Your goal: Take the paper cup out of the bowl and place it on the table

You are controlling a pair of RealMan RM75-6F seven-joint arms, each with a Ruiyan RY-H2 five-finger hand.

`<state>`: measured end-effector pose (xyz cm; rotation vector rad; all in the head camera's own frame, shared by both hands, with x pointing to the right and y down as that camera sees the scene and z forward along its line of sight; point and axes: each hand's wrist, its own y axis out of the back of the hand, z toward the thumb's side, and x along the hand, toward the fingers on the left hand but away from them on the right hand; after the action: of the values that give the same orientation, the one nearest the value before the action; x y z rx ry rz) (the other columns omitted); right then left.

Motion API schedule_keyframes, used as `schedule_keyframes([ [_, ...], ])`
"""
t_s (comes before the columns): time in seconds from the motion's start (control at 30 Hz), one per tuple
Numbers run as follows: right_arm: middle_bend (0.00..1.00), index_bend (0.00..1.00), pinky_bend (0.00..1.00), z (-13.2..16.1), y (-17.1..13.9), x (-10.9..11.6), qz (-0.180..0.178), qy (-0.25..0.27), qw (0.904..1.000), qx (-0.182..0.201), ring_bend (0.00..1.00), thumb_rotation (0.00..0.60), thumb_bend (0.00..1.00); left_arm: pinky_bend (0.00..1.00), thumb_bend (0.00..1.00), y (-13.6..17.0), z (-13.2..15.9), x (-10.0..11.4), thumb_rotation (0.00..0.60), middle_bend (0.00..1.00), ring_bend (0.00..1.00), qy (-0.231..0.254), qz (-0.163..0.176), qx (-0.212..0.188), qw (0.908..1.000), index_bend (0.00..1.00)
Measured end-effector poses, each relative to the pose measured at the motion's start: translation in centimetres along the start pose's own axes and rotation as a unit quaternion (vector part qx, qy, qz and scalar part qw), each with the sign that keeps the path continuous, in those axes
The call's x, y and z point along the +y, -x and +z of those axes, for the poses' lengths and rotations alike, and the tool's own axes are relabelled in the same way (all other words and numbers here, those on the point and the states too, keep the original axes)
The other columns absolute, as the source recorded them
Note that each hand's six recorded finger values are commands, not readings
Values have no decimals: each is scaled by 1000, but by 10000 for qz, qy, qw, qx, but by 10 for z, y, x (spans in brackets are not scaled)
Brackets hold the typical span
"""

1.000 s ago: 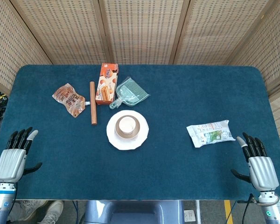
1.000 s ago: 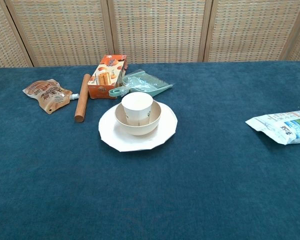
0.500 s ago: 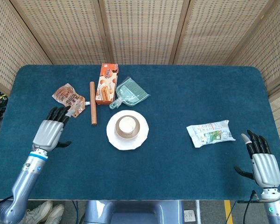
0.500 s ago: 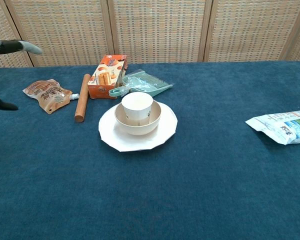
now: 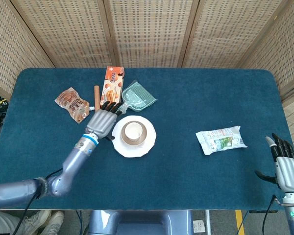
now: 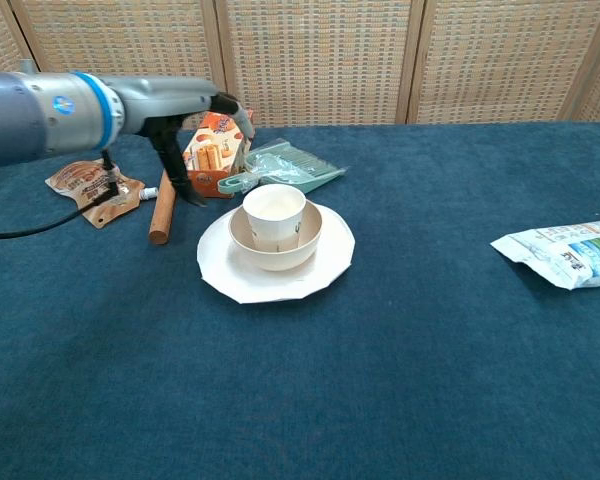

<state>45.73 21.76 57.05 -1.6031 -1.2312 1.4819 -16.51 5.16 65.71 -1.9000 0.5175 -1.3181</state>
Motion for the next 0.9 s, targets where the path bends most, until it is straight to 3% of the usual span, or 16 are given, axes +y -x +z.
schedule_keyframes([
  [0.33,0,0,0,-7,1,4,-48,44,9999,-99,0,600,127,0,144,-36,43,-10,600,0,0,-213,-334,-134,9991,218],
  [0.47,0,0,0,-9,1,7,-98,73,9998,-130,0,600,127,0,188,-43,49,-15,600,0,0,-285,-460,-95,9985,249],
  [0.67,0,0,0,-10,1,11,-159,110,9997,-135,0,600,127,0,302,-48,58,-23,600,0,0,-315,-608,-90,9976,375],
  [0.9,0,0,0,-9,-1,13,-206,116,9997,-104,0,600,126,0,314,-42,57,-17,600,0,0,-245,-511,-96,9983,414],
])
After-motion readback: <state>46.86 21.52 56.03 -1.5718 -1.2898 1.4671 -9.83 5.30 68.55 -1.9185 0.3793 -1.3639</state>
